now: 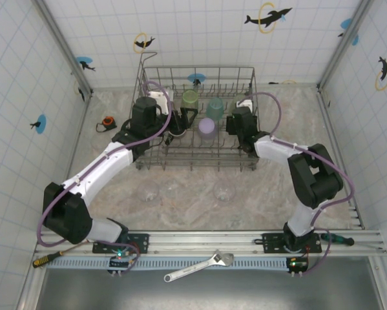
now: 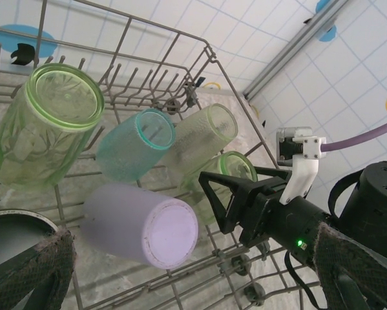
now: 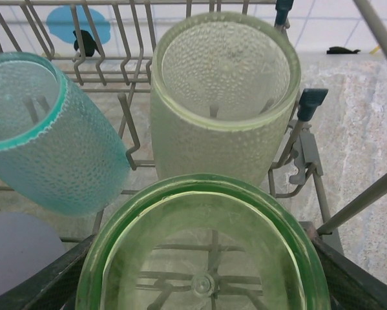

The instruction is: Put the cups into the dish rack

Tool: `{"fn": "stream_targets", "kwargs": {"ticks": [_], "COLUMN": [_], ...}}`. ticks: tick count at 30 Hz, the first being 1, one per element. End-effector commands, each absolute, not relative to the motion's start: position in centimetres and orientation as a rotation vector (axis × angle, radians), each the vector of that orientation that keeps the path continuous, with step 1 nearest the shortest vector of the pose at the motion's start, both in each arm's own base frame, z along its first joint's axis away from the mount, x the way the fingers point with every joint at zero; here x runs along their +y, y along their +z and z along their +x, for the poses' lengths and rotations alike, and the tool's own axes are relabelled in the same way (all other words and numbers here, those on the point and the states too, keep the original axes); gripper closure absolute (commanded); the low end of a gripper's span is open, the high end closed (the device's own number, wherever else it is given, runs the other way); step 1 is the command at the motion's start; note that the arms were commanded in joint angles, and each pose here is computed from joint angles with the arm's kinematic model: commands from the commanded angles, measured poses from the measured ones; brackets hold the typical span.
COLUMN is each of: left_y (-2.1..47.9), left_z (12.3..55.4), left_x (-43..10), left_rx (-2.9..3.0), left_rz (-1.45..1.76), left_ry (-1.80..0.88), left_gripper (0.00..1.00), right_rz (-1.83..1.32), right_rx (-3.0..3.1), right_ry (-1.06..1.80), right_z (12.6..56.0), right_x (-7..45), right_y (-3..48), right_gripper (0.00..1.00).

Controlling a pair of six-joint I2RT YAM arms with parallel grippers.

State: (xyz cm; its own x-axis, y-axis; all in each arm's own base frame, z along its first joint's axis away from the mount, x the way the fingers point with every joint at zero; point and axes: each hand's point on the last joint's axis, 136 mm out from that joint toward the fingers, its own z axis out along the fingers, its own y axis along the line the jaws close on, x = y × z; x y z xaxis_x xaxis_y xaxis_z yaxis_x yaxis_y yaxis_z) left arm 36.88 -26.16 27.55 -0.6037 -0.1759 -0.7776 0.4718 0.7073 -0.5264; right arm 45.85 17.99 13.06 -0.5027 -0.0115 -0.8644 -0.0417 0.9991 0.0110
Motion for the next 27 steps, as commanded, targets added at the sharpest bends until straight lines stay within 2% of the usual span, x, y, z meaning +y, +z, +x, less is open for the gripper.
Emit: {"fn": "stream_targets", "kwargs": {"ticks": [1,5,9,15,24,27], "left_y": [27.3,27.1,27.0,27.3,28.2,28.5], "left_z": [37.5,37.7,37.8,37.8,37.4,37.2], "left_x": [-25.6,-25.6,-25.7,-25.5,-24.8,-24.5], "left_rx": [2.026,2.029,2.034,2.030,2.021,2.023], "left_rz": [0.233,0.232,0.237,0.236,0.211,0.199], "left_ry": [-0.878,-0.875,-0.870,-0.857,-0.841,-0.832], "left_gripper": [0.02,0.03,0.03,0.02,0.02,0.03], "right_rz": [0.003,0.010,0.026,0.040,0.053,0.055], "right_rx": [2.057,2.077,2.094,2.101,2.103,2.099], "right_ry": [0.079,0.079,0.068,0.086,0.117,0.130], "right_z": [47.2,47.3,47.2,46.9,46.2,45.8], "right_x": [18.4,18.4,18.2,18.2,18.1,18.0], "right_y": [14.3,13.6,13.2,13.4,15.4,16.7], "right_gripper": [0.46,0.39,0.25,0.11,0.00,0.00]}}
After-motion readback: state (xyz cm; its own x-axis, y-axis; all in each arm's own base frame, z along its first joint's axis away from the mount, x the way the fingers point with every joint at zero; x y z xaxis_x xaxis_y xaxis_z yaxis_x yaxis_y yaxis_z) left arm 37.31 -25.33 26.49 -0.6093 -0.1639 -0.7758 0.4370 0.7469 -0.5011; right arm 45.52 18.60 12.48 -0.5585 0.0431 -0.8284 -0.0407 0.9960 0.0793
